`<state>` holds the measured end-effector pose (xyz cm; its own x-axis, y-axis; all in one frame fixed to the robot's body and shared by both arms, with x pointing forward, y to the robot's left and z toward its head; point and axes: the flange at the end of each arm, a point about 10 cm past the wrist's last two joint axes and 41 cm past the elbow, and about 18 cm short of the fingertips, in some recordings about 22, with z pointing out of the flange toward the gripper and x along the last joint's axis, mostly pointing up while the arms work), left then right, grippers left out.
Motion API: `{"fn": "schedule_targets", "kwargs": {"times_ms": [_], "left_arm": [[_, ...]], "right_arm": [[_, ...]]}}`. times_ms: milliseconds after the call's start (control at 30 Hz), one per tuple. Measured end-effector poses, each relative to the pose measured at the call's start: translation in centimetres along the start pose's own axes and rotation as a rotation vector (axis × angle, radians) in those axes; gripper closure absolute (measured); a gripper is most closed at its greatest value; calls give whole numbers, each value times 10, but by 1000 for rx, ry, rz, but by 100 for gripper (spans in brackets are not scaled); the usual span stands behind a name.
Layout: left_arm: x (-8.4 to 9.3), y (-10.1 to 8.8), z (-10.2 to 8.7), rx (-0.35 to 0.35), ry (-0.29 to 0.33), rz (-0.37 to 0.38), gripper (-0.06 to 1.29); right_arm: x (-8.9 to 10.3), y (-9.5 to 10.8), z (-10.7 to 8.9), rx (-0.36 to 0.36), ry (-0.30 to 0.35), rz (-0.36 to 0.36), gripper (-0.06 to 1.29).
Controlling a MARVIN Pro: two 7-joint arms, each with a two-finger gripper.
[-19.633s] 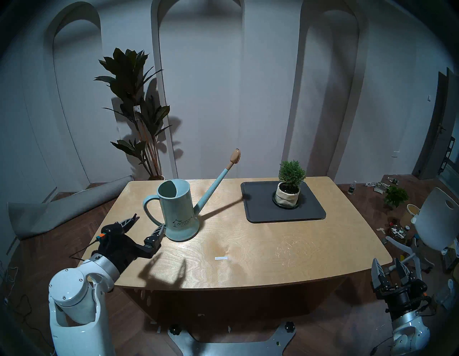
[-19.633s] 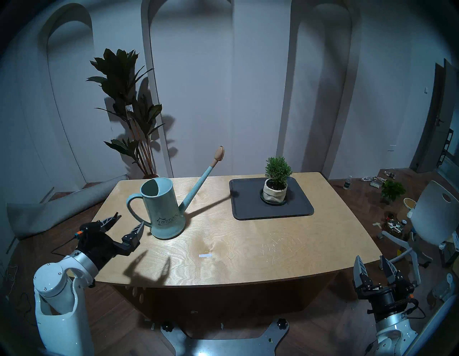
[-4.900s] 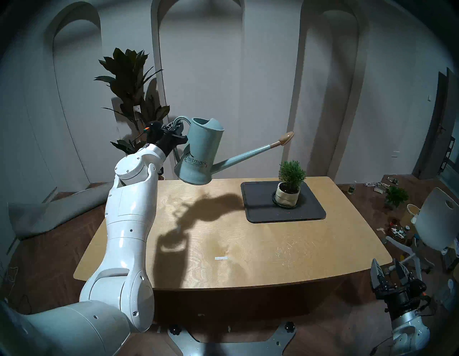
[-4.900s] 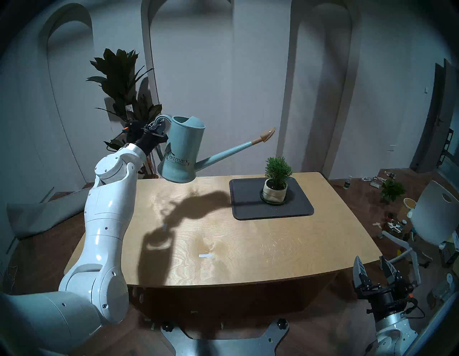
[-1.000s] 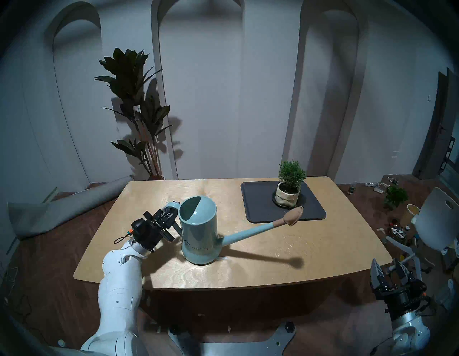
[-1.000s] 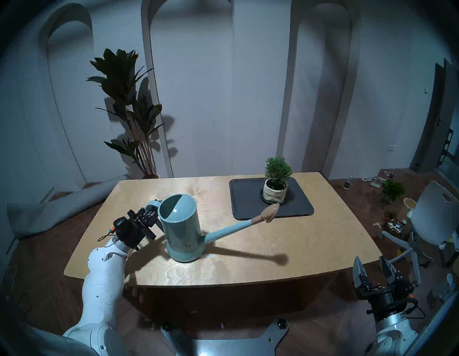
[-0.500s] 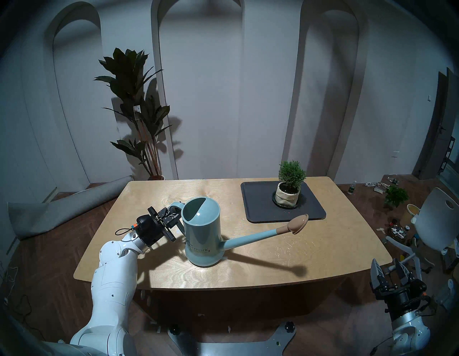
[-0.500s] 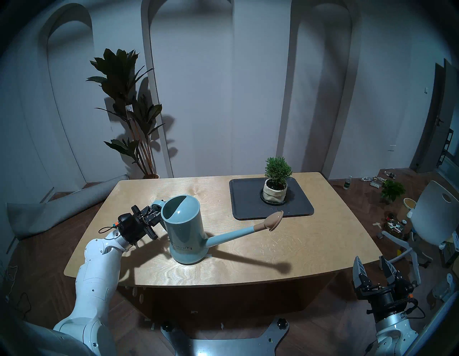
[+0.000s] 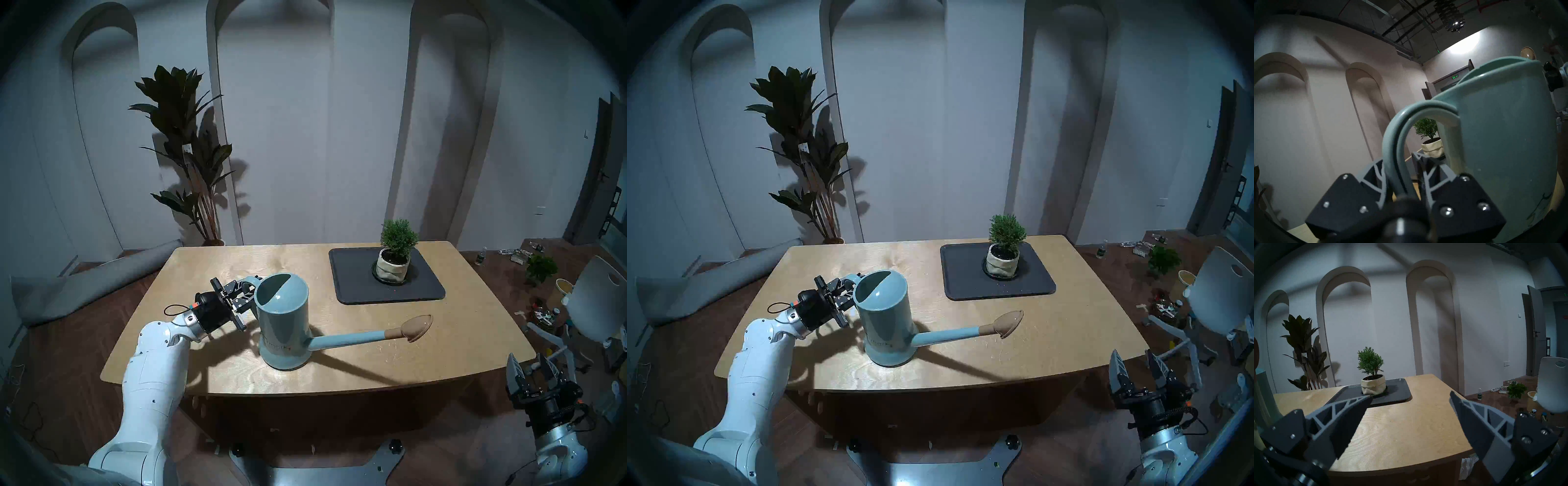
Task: Pick up the watering can and pour water into the potted plant, then put the can down
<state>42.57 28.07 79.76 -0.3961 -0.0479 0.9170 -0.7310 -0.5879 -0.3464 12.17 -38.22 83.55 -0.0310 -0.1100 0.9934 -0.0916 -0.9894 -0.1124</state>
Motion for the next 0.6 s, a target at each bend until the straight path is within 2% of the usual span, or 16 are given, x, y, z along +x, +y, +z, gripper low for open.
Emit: {"fn": "schedule_targets", "kwargs": {"times_ms": [100,133,200,267,300,367,600], "left_arm": [[0,0,0,-11,-11,15,77],[0,0,0,-15,-14,20,69],[-1,1,1,-24,-21,28,67],[-1,1,1,-30,-26,35,43],[-1,1,0,-33,-28,39,23],[-1,1,1,-41,-32,43,3],[-1,1,1,-79,-53,56,2]], "right_arm": [[0,0,0,0,0,0,0],[0,0,0,0,0,0,0],[0,0,0,0,0,0,0],[0,0,0,0,0,0,0],[0,0,0,0,0,0,0],[0,0,0,0,0,0,0],[0,0,0,0,0,0,0]]}}
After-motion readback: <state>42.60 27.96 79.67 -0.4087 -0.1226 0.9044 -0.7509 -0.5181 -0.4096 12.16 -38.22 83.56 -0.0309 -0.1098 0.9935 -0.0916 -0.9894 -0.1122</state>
